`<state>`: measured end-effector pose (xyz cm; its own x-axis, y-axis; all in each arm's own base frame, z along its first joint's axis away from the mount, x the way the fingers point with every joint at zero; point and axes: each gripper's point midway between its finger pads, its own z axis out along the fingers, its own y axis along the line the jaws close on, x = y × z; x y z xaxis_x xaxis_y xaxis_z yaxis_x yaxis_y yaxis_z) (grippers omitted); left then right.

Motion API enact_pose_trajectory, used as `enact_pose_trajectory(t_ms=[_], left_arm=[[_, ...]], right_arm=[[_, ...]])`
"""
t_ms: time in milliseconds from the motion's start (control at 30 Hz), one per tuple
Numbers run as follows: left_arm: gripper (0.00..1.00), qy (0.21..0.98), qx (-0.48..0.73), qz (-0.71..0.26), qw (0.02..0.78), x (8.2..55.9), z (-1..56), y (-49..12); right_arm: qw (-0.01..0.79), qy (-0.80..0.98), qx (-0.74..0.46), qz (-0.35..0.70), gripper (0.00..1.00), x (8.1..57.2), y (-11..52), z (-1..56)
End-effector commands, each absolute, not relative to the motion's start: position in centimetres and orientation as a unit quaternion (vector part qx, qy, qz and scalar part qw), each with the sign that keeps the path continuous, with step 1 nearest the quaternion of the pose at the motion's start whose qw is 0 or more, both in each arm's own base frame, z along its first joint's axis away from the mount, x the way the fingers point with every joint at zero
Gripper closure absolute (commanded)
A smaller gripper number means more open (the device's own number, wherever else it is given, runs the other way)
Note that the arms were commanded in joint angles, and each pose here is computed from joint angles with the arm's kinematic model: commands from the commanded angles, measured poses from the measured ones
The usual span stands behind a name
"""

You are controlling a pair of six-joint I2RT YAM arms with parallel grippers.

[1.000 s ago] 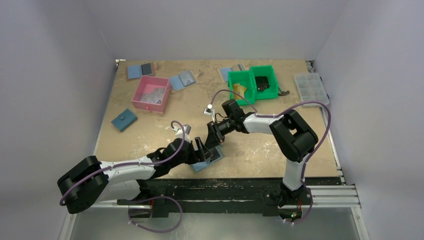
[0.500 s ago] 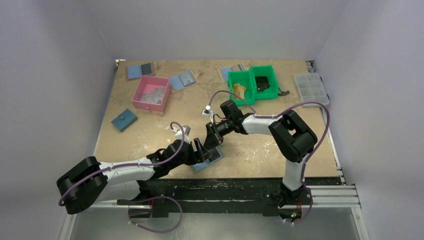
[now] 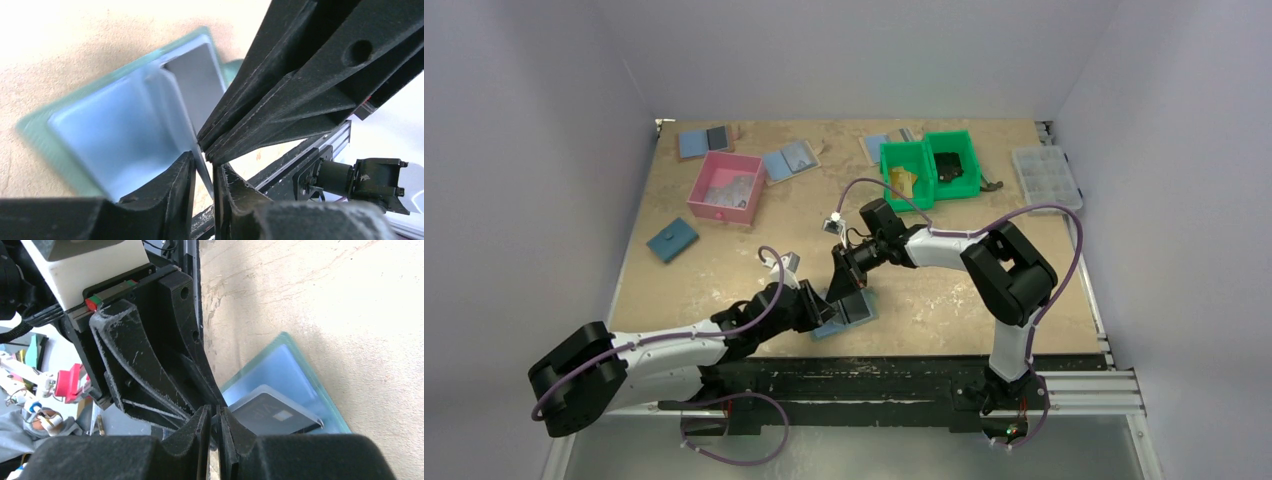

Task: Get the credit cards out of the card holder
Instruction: Pick up the card holder from the center of the board.

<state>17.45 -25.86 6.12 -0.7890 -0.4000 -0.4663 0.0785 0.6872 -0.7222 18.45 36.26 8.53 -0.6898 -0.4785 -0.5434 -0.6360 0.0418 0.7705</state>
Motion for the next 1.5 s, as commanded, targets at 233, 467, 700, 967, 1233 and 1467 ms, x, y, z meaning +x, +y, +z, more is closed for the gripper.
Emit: enact_pose_trajectory(t_ms=[233, 467, 700, 967, 1233, 1467], left_arm=[[0.9, 0.867, -0.153, -0.316, 0.354, 18.8, 3.8, -21.6], [0.78, 0.854, -0.135, -0.345, 0.365, 18.5, 4.6, -22.0], [0.61, 0.842, -0.119, -0.37, 0.373, 18.4, 5.1, -22.6], [0.58, 0.834, -0.111, -0.387, 0.377, 18.6, 5.6, -23.4], [0.68, 0.832, -0.12, -0.38, 0.385, 19.2, 5.3, -23.2], [0.84, 0.847, -0.112, -0.354, 0.381, 19.6, 4.2, -23.3]], right_arm=[[0.01, 0.704, -0.404, 0.585, 0.79, 15.5, 35.5, 9.1], [0.083, 0.677, -0.505, 0.529, 0.72, 16.9, 34.5, 9.6], [0.148, 0.659, -0.555, 0.486, 0.65, 18.4, 33.0, 11.0], [0.155, 0.668, -0.551, 0.475, 0.64, 19.1, 32.4, 10.6], [0.143, 0.685, -0.545, 0.462, 0.64, 19.3, 32.2, 8.9], [0.143, 0.681, -0.551, 0.461, 0.64, 19.2, 32.0, 8.9]])
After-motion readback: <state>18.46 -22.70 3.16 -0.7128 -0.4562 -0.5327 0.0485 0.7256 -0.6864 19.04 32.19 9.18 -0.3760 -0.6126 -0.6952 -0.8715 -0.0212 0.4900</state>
